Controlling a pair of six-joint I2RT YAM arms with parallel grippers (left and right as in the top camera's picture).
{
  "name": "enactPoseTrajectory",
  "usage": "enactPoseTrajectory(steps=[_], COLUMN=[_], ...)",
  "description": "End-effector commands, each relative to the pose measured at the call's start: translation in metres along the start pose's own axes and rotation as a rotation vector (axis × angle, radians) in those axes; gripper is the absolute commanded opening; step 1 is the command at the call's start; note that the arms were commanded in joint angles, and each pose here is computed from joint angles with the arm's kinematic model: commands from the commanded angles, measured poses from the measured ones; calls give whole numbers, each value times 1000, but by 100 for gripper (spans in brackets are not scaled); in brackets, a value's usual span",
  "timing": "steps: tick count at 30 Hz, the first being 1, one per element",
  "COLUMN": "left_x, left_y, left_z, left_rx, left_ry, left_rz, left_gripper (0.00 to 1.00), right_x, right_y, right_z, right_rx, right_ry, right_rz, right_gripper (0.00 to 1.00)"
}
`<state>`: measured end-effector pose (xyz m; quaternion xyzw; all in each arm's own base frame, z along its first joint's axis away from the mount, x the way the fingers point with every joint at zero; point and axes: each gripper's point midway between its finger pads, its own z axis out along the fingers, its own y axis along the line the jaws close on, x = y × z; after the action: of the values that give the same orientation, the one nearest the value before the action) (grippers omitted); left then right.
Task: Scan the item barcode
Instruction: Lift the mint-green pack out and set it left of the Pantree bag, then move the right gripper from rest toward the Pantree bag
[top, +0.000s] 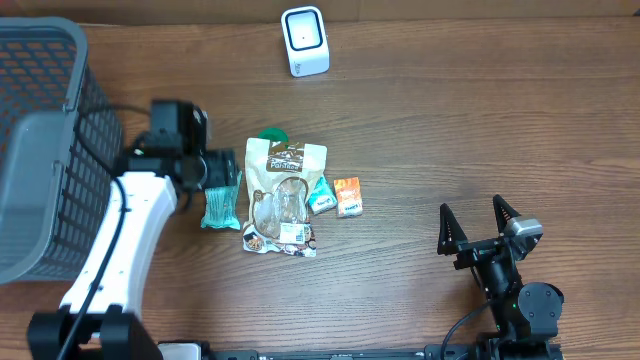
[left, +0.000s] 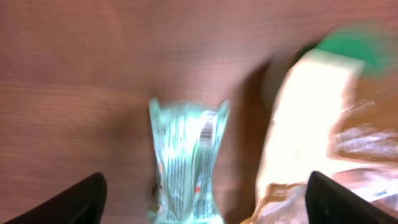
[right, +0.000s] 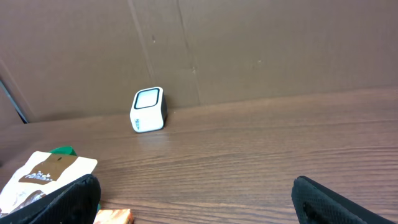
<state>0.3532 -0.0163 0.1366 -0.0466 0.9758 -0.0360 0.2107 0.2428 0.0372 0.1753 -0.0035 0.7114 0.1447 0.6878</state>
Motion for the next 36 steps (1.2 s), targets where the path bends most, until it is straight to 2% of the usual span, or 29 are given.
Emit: enactPoseTrajectory(steps=[1,3,6,7,10,14,18,22,31,33,36], left_x=[-46,-58,-71,-76,-90,-97,-93,-92,-91,-90,-90], left_y=[-13,-15,-4,6,42,68,77,79,86,86,86], left_z=[-65,-98,-141,-158,-205,-236,-234,-228,-217,-217,-217], left_rx=[20,14,-53,-101,-216,-177,-78,25,11,11,11], left_ry=[-155,-187,-230,-249,-334,-419,-418,-426,-391,-389,-389], left_rz=[108,187,240,232,151,75,160,148,132,132,132], left_gripper=[89,93,92,89,92,100,100,100,100,100,100], right_x=[1,1,1,1,1,1,1,1,2,0,0], right_y=[-2,-2,-2,-2,-2,-2,-2,-2,0,1,18], right_z=[0,0,0,0,0,0,0,0,0,0,-1], right_rx=[6,6,6,6,6,6,6,8,-4,-11,-106], right_ry=[-8,-8,-8,-8,-8,-8,-8,-8,-4,-11,6], right_rz=[-5,-5,-5,-5,-5,-5,-5,-6,6,62,77], right_gripper=[100,100,100,100,100,100,100,100,100,100,100])
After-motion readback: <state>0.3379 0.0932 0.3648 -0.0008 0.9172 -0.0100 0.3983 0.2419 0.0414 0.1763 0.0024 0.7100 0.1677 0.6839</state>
